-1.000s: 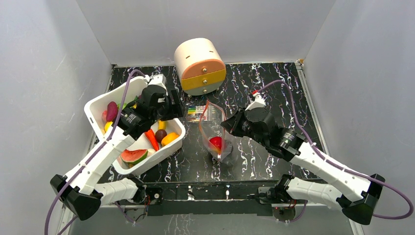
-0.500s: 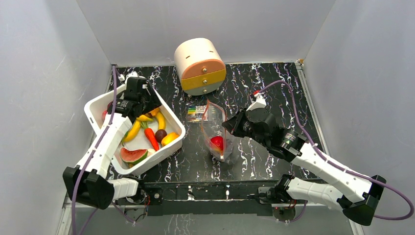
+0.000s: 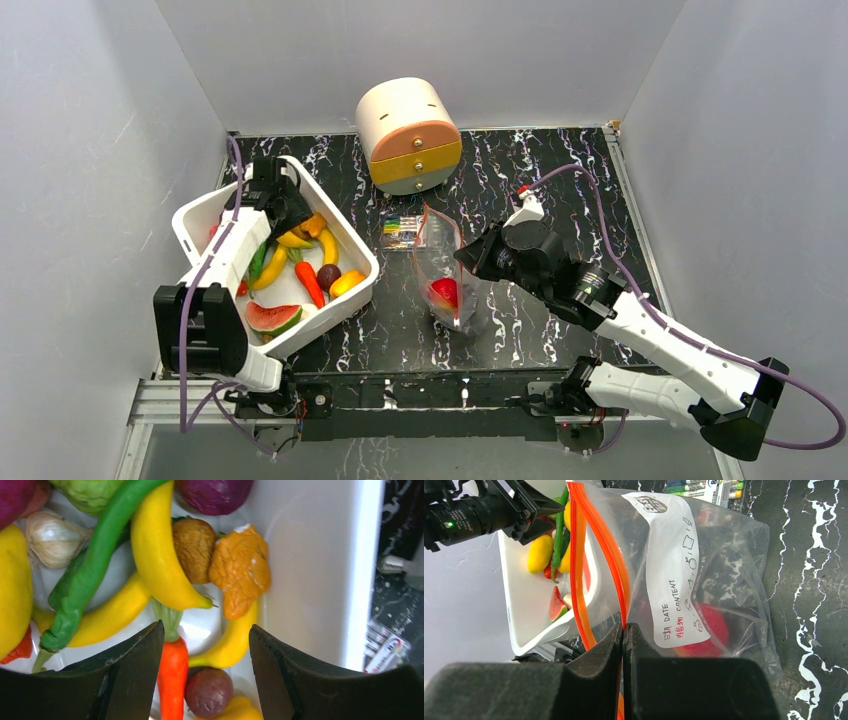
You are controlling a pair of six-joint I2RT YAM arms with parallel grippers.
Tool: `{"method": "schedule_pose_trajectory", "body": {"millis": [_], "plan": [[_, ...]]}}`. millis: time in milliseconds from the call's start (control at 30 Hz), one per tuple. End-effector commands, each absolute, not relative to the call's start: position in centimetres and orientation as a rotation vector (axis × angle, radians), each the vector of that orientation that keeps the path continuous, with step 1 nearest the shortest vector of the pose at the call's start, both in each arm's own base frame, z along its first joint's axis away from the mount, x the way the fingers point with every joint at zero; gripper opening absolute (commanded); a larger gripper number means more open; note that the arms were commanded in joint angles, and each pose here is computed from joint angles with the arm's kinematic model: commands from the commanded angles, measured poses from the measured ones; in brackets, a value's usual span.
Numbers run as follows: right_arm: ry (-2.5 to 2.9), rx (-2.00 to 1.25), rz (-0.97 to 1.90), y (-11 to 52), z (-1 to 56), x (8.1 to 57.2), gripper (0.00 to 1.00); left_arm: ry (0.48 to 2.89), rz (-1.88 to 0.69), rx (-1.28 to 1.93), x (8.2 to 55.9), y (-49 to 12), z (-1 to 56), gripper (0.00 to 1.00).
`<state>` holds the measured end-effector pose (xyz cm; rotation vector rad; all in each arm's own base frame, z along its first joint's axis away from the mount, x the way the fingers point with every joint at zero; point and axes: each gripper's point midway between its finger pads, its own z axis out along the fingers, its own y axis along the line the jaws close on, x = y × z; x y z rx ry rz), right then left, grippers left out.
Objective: Place the food in the zip-top bag and seal the zipper
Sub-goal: Pick up the fake fruit from the bin.
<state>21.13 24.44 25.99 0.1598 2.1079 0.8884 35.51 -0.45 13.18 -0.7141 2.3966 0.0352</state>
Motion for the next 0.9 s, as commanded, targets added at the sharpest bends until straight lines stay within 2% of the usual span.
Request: {"method": "schedule_pose_trajectory", "body": {"millis": [0,467,867], "plan": [[2.046,0.165,0.910,24.5,27.8,21.6,0.00,2.368,0.107,-0.759,35.8,2.3,12.4,0.60],[2.056,0.143,0.918,25.0,27.7,21.6,0.00,2.424,-0.034,-0.918,36.8,5.2,8.2,0.55],[2.058,0.133,0.921,25.4,28.0,21.8,0.00,2.485,-0.105,-0.927,36.8,4.6,6.5,0.55]]}}
